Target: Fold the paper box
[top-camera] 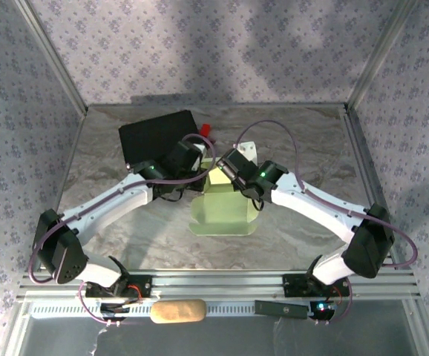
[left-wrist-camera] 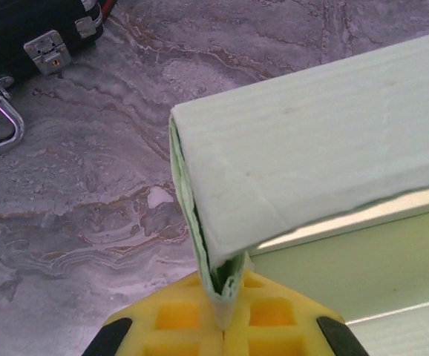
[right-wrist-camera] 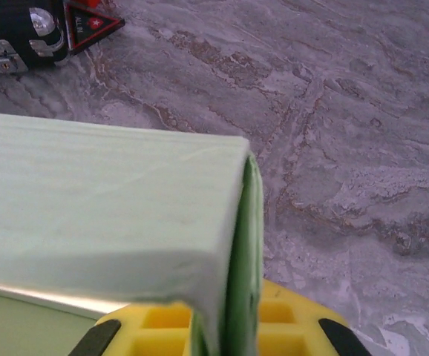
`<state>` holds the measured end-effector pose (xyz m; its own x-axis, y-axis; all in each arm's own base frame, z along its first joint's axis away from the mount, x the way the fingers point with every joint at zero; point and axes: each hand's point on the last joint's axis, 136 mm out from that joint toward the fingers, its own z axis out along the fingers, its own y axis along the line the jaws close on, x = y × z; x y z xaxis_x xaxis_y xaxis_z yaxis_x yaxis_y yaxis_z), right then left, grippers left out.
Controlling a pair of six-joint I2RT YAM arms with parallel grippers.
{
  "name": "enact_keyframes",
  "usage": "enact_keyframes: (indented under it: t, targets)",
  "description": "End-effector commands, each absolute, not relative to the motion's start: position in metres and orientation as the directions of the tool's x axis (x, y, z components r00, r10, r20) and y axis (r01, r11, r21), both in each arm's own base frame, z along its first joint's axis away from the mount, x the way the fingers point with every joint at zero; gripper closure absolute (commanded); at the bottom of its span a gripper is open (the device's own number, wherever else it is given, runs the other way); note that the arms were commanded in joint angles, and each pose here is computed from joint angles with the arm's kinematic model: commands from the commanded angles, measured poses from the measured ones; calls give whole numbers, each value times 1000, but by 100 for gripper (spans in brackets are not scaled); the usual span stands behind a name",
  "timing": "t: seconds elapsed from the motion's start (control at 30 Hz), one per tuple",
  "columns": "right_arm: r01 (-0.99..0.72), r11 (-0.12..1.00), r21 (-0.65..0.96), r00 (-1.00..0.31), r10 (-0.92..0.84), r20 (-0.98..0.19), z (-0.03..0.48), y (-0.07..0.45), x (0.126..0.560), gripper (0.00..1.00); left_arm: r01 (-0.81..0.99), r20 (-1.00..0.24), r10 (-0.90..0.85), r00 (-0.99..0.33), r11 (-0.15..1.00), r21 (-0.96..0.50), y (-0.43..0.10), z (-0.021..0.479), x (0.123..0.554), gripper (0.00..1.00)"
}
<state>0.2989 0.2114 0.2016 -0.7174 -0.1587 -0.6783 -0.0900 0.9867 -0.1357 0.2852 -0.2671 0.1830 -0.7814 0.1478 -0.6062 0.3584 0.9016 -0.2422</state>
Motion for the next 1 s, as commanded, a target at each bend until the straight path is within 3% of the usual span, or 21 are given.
enact_keyframes:
  t: [0.0,0.3,0.53,0.7,0.9,0.97]
  targets:
    - [-92,991,-102,-728,-137,-672,205,215,295,100,412,-711,77,-699,856,-312,-282,212,294,93]
    - [-86,995,-50,-746,-97,-659,206,212,298,100,428,-720,42,-693,828,-364,-277,206,298,79]
    - [-64,996,-57,-749,-86,-657,207,209,298,100,428,-707,44,-706,821,-376,-278,196,295,78]
    - [-64,997,-44,-750,-77,-657,210,210,299,100,425,-705,43,-708,823,-377,-276,187,292,82]
    - [-61,998,4,-761,-43,-648,209,215,298,100,426,-721,49,-691,833,-352,-277,183,292,79]
    - [-59,998,10,-761,-39,-647,209,216,298,100,423,-733,46,-679,841,-339,-276,183,294,89]
